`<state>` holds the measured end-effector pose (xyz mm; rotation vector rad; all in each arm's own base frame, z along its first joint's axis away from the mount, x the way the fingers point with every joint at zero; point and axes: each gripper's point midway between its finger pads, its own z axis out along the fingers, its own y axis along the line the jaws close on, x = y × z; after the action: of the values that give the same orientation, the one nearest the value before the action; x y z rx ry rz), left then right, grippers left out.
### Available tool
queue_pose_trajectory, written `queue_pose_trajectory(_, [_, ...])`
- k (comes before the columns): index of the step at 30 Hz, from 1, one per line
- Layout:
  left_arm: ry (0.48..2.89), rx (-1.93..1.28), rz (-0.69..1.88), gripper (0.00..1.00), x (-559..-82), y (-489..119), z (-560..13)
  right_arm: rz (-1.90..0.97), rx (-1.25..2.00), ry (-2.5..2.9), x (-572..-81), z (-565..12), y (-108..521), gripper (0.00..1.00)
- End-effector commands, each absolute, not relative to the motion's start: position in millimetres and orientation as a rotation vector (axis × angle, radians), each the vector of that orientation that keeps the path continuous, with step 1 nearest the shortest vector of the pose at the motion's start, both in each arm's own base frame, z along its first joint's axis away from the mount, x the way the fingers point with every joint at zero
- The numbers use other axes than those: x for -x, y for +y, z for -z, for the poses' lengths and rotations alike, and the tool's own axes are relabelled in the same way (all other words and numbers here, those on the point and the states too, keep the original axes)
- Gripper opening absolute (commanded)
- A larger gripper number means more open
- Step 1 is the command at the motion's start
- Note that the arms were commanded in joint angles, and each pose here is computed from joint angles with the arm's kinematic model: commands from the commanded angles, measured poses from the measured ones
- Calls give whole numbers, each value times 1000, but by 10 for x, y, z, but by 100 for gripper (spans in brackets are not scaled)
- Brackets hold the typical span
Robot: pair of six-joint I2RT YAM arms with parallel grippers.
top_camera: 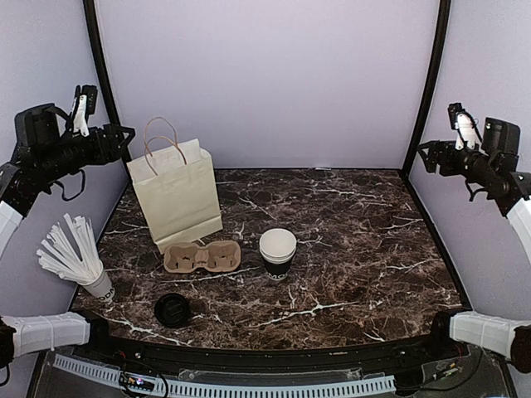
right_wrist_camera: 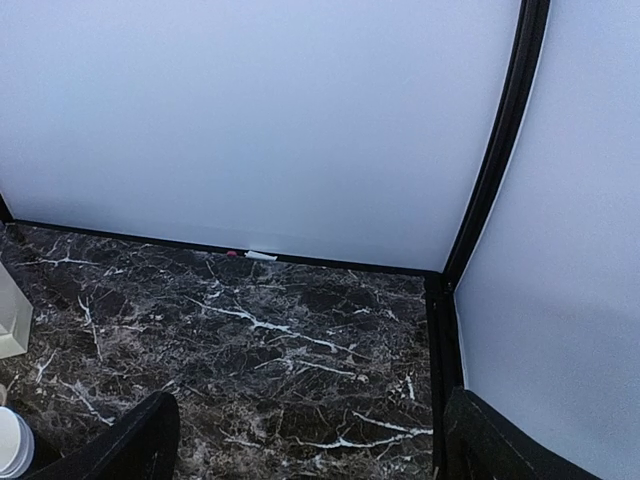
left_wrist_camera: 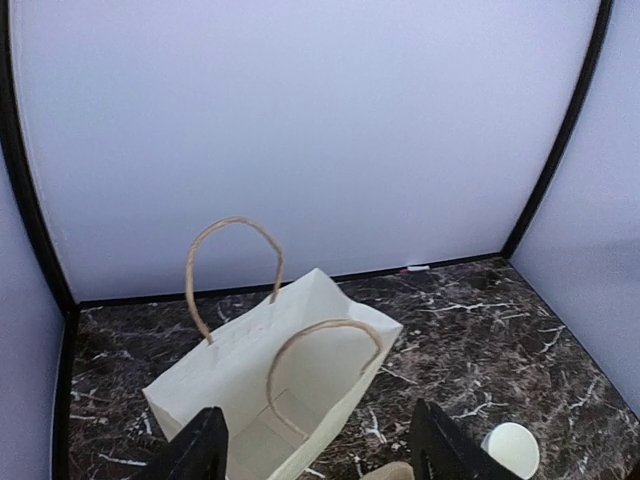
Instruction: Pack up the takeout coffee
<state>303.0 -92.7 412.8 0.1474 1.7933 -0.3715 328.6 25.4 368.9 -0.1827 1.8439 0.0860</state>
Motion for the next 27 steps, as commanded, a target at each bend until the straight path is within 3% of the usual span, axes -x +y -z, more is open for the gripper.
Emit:
queue_pose_trajectory(1, [1685,-369,602,67,-2680,-1297,-4459,-151,230,1830,-3075,-3592,345,96])
queue_pose_trajectory(8, [1660,-632,781,69,-2260,-1852,-4674,-241,468,1817,-2840,-3239,627,93])
queue_pose_trajectory(12, [1770,-827,792,67,-2079,-2376,-4458,-335,582,1816,-2736,-3028,802,89])
queue_pose_trajectory(19, [2079,-1262,609,60,-1915,-3455,-3226,-443,606,1819,-2676,-2616,920,83])
queue_pose_trajectory(27, [2429,-1136,302,57,-2332,-3816,-2273,-511,637,1806,-2584,-2440,1006,82])
